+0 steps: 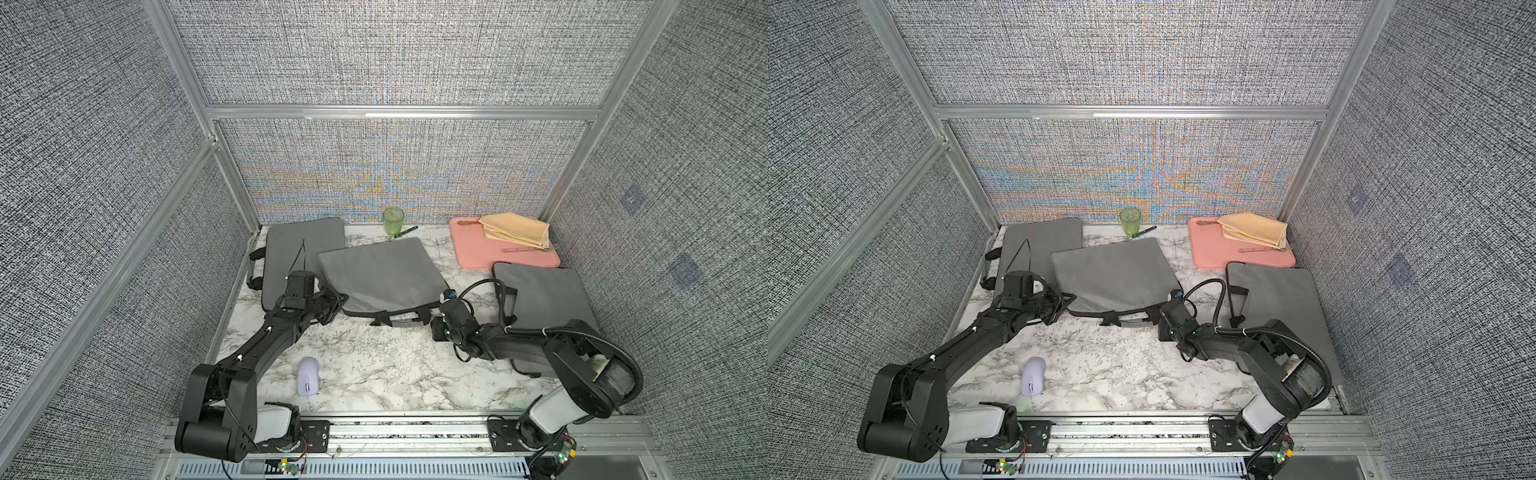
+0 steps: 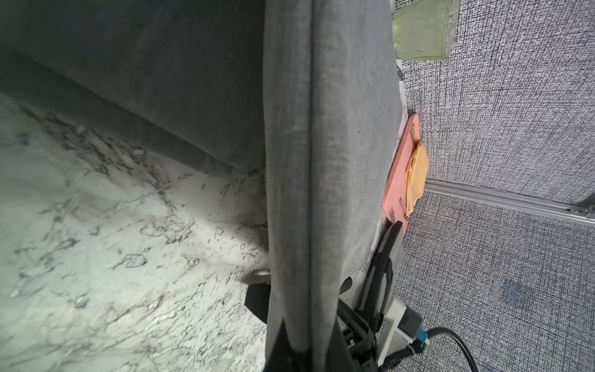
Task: Put the mouse into the laptop bag
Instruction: Zip the zipper on the zippered laptop bag.
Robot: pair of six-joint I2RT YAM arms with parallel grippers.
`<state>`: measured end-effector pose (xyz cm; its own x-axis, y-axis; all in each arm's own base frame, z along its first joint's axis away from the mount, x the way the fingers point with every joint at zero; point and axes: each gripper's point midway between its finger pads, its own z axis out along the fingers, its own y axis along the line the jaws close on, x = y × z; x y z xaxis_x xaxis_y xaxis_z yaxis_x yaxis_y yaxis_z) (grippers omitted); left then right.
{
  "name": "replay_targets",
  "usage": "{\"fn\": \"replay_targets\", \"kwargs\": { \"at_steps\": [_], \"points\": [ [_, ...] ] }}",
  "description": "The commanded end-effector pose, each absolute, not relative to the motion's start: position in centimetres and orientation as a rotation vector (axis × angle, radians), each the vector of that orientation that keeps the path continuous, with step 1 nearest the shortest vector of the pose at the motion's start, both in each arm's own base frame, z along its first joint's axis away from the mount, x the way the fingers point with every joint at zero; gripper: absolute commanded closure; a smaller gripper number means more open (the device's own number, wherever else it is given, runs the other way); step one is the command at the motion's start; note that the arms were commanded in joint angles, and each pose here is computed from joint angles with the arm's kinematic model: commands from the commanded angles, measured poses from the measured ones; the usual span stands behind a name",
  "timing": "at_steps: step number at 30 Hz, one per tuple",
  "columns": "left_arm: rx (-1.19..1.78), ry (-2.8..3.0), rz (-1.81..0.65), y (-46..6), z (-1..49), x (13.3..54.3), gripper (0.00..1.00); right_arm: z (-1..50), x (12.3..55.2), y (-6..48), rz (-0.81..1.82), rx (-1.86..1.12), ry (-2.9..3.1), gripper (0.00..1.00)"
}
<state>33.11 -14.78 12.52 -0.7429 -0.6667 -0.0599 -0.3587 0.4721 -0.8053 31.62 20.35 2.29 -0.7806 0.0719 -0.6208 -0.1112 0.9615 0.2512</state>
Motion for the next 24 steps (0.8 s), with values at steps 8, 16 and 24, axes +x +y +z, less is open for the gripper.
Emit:
{"fn": "replay_targets", "kwargs": {
  "at_steps": [8, 16, 24],
  "points": [
    [-0.781, 2.326, -1.235, -15.6, 14.7, 33.4, 1.00, 0.5, 33.7, 23.3, 0.448, -0.227, 2.431, 0.48],
    [-0.784, 2.322, -1.236, -15.6, 15.0, 33.6, 1.00, 0.9, 34.4, 24.9, 0.532, -0.250, 2.412, 0.55],
    [-0.793, 2.329, -1.235, -15.6, 14.8, 33.8, 1.00, 0.2, 34.7, 24.1, 0.485, -0.203, 2.436, 1.00]
  ]
}}
